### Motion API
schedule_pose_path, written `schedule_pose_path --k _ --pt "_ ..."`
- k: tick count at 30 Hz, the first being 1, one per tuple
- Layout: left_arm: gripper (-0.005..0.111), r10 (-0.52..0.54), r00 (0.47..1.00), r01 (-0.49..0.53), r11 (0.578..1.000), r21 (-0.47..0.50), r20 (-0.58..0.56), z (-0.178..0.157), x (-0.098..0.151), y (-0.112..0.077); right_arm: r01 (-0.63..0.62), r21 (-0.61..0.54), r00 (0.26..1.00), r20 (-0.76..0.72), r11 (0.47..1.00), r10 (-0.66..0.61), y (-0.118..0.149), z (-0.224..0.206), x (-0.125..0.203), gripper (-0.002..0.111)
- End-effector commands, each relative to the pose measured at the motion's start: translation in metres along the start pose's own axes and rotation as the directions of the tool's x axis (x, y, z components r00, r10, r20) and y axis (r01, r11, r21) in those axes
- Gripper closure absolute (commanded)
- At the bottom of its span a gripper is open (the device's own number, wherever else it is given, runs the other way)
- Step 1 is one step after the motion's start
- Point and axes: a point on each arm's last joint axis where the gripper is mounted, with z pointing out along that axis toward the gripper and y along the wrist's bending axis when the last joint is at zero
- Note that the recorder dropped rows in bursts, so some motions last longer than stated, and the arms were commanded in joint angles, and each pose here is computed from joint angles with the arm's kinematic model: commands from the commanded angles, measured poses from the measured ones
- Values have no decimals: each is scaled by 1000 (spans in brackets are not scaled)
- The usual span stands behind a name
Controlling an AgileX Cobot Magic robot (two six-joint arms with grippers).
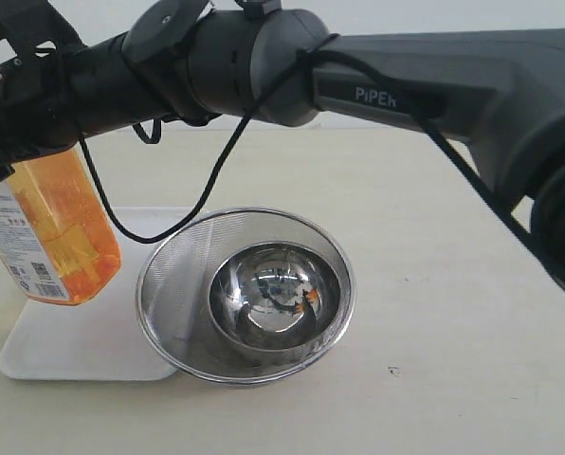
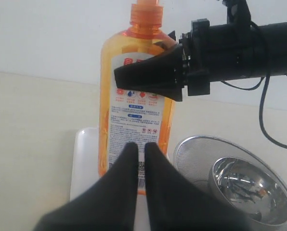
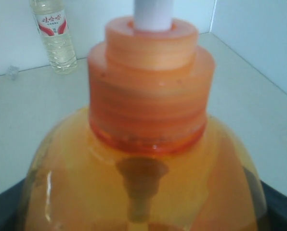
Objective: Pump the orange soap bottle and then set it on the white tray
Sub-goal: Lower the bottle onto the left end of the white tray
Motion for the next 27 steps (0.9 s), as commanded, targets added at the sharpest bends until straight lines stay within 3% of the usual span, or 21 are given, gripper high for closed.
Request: schedule_pose_path --k 1,13,21,27 --pt "102 -6 1000 5 1000 9 9 0 0 -1 -6 33 998 62 999 4 -1 -7 -17 108" --pt "102 -14 1000 14 1000 14 6 0 0 -1 124 121 990 45 985 -131 -13 11 1 108" --pt "102 -14 1000 14 1000 14 6 0 0 -1 153 207 984 56 966 -167 -20 13 2 108" --pt "102 -14 1000 14 1000 14 6 0 0 -1 140 206 987 54 968 -154 -20 16 6 108"
